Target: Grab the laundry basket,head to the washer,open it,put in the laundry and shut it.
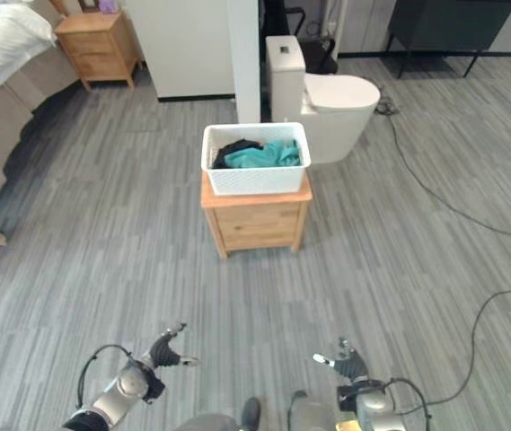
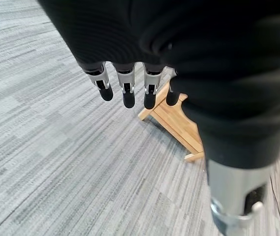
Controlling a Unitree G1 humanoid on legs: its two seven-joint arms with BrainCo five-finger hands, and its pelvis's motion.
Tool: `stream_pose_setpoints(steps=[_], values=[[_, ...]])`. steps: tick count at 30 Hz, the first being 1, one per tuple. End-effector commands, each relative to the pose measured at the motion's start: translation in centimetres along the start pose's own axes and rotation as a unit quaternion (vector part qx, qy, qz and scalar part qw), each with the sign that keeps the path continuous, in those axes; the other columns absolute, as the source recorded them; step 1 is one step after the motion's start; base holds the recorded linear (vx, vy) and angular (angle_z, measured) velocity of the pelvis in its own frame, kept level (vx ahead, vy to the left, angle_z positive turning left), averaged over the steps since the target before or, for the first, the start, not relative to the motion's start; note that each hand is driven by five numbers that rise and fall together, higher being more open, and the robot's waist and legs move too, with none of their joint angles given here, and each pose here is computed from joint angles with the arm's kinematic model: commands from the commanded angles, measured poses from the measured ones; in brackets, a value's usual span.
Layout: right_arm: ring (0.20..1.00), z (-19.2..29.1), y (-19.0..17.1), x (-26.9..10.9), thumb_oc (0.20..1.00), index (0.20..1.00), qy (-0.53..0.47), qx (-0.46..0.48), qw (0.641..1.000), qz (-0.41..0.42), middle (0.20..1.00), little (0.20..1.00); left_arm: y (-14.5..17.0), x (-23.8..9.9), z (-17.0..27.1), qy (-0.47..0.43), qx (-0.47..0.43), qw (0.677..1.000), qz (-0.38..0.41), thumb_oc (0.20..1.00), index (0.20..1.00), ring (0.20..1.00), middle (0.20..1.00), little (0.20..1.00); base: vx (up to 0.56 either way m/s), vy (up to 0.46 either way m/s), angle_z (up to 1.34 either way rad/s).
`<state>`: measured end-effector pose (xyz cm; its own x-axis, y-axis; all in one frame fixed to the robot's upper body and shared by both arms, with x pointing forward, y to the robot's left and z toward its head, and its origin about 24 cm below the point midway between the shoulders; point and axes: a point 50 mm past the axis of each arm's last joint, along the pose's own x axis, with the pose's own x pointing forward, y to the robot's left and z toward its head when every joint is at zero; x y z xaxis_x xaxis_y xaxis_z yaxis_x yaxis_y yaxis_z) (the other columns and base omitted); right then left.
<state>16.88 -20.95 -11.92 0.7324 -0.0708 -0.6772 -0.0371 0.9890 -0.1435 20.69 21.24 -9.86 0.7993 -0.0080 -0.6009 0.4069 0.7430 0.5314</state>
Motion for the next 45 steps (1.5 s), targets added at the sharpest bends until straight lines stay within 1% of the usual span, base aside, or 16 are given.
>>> stream_pose_setpoints(steps=[1, 7, 8, 12, 15, 22, 25, 33, 35, 39, 45], values=[[1.000, 3.7, 0.0, -0.4, 1.000, 1.000, -0.101, -0.148, 0.984, 0.017, 1.000, 1.000, 0.3, 0.2, 0.6, -0.016, 0.014, 0.999, 0.041, 1.000, 1.000, 1.000, 1.000, 1.000, 0.31, 0.005, -0.07], [1.000, 3.6, 0.5, -0.2, 1.000, 1.000, -0.094, -0.153, 0.983, 0.036, 1.000, 1.000, -0.8, 0.5, 1.0, -0.013, 0.013, 0.999, 0.032, 1.000, 1.000, 1.000, 1.000, 1.000, 0.34, -0.092, 0.13], [1.000, 3.6, 0.2, -0.4, 1.000, 1.000, -0.096, -0.175, 0.979, 0.034, 1.000, 1.000, -1.3, 0.6, 1.4, -0.017, 0.016, 0.999, 0.025, 1.000, 1.000, 1.000, 1.000, 1.000, 0.30, -0.189, 0.55], [1.000, 3.9, -0.2, -0.3, 1.000, 1.000, -0.099, -0.194, 0.976, 0.033, 1.000, 1.000, -1.7, 0.8, 1.4, -0.004, -0.001, 1.000, 0.030, 1.000, 1.000, 1.000, 1.000, 1.000, 0.22, -0.159, 0.57], [1.000, 4.9, -0.8, -0.3, 1.000, 1.000, -0.116, -0.226, 0.967, 0.035, 1.000, 1.000, -2.1, 0.9, 1.5, 0.002, -0.020, 0.999, 0.029, 1.000, 1.000, 1.000, 1.000, 1.000, 0.27, -0.219, 0.15], [1.000, 5.8, -2.3, -0.2, 1.000, 1.000, -0.121, -0.245, 0.962, 0.013, 1.000, 1.000, -0.8, 1.5, 2.3, -0.005, -0.039, 0.998, 0.055, 1.000, 1.000, 1.000, 1.000, 1.000, 0.16, -0.169, 0.17], [1.000, 5.7, -2.5, -0.3, 1.000, 1.000, -0.118, -0.255, 0.960, 0.010, 1.000, 1.000, -1.0, 1.5, 2.3, -0.002, -0.042, 0.998, 0.054, 1.000, 1.000, 1.000, 1.000, 1.000, 0.17, -0.052, -0.16], [1.000, 7.1, -2.9, -0.7, 1.000, 1.000, -0.156, -0.262, 0.952, -0.010, 1.000, 1.000, 0.1, 1.6, 2.4, -0.008, -0.035, 0.997, 0.071, 1.000, 1.000, 1.000, 1.000, 1.000, 0.16, 0.019, -0.16], [1.000, 7.1, -2.6, -0.7, 1.000, 1.000, -0.157, -0.266, 0.951, -0.003, 1.000, 1.000, 0.1, 1.5, 2.1, -0.005, -0.037, 0.997, 0.068, 1.000, 1.000, 1.000, 1.000, 1.000, 0.18, 0.130, -0.27], [1.000, 6.6, -2.2, -0.5, 1.000, 1.000, -0.148, -0.263, 0.953, -0.005, 1.000, 1.000, -0.4, 1.3, 1.9, -0.010, -0.013, 0.999, 0.051, 1.000, 1.000, 1.000, 1.000, 1.000, 0.18, 0.195, -0.56], [1.000, 8.0, -0.7, 0.0, 1.000, 1.000, -0.168, -0.255, 0.952, 0.012, 1.000, 1.000, 0.4, 1.2, 2.3, -0.026, -0.006, 0.998, 0.062, 1.000, 1.000, 1.000, 1.000, 1.000, 0.10, 0.187, -0.36]])
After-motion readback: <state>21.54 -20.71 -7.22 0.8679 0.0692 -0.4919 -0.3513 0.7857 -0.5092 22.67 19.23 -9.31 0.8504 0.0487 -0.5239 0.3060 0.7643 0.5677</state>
